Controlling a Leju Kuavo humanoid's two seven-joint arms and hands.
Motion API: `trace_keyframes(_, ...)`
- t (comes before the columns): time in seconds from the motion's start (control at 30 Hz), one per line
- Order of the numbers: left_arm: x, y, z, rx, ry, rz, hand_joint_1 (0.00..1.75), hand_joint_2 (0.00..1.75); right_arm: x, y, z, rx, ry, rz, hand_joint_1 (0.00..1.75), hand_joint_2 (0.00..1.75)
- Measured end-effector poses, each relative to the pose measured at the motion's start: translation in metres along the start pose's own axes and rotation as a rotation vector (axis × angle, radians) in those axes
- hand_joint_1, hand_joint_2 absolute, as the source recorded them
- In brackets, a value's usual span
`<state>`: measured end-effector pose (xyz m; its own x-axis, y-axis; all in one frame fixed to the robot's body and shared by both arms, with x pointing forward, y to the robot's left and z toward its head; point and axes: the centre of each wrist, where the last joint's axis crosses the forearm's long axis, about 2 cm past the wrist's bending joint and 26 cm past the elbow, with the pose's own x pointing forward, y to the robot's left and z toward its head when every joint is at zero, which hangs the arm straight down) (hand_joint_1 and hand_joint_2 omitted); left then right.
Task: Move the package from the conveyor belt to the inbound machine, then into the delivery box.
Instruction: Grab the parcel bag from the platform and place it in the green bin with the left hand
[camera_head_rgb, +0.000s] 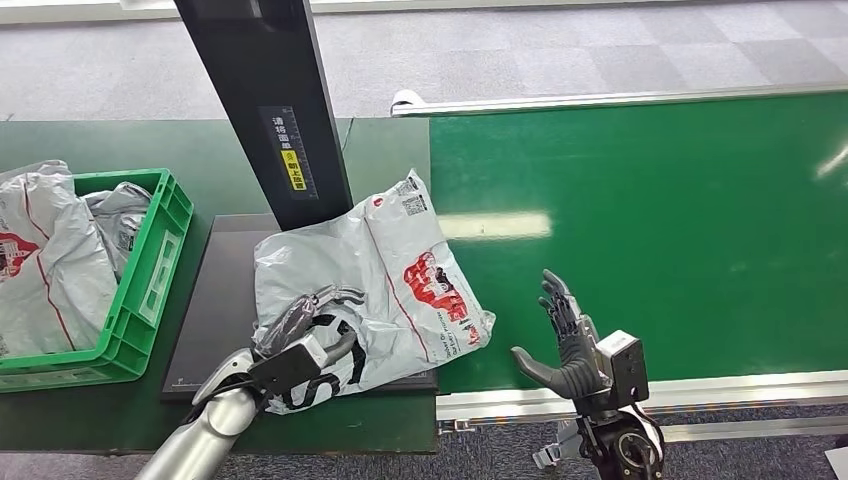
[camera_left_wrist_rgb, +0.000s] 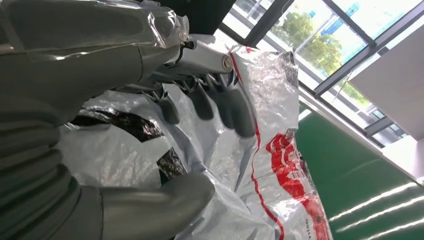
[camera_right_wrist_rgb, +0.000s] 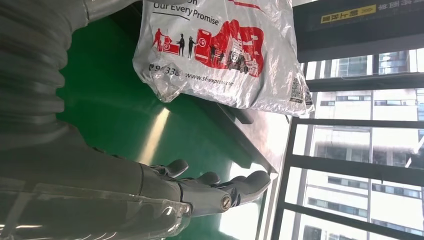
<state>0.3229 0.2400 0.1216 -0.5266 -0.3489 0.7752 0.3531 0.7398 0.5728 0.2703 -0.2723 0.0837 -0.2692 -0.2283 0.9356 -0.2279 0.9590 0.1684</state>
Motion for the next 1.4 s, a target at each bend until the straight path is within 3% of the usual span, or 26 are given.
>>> trace_keyframes(0.37, 0.007, 0.009, 0.000, 0.033, -0.047, 0.002, 1.75, 1.75, 0.003, -0.002, 0.009, -0.014, -0.008, 0.007, 0.00, 1.75)
trace_keyframes(0.5, 0.009, 0.013, -0.002, 0.060, -0.047, -0.053, 0.09, 1.75, 0.005, -0.004, 0.011, -0.021, -0.013, 0.008, 0.00, 1.75)
trace_keyframes(0.53, 0.009, 0.014, -0.002, 0.069, -0.037, -0.090, 0.02, 1.75, 0.005, -0.004, 0.011, -0.022, -0.015, 0.009, 0.00, 1.75)
trace_keyframes(0.73, 0.008, 0.021, -0.002, 0.096, -0.002, -0.210, 0.00, 1.75, 0.007, -0.007, 0.010, -0.028, -0.020, 0.010, 0.00, 1.75)
trace_keyframes(1.2, 0.005, 0.024, 0.002, 0.094, 0.009, -0.215, 0.00, 1.75, 0.008, -0.009, 0.007, -0.026, -0.027, 0.013, 0.00, 1.75)
trace_keyframes(1.4, 0.002, 0.023, 0.005, 0.025, 0.017, -0.162, 0.00, 1.75, 0.009, -0.010, 0.003, -0.025, -0.036, 0.014, 0.00, 1.75)
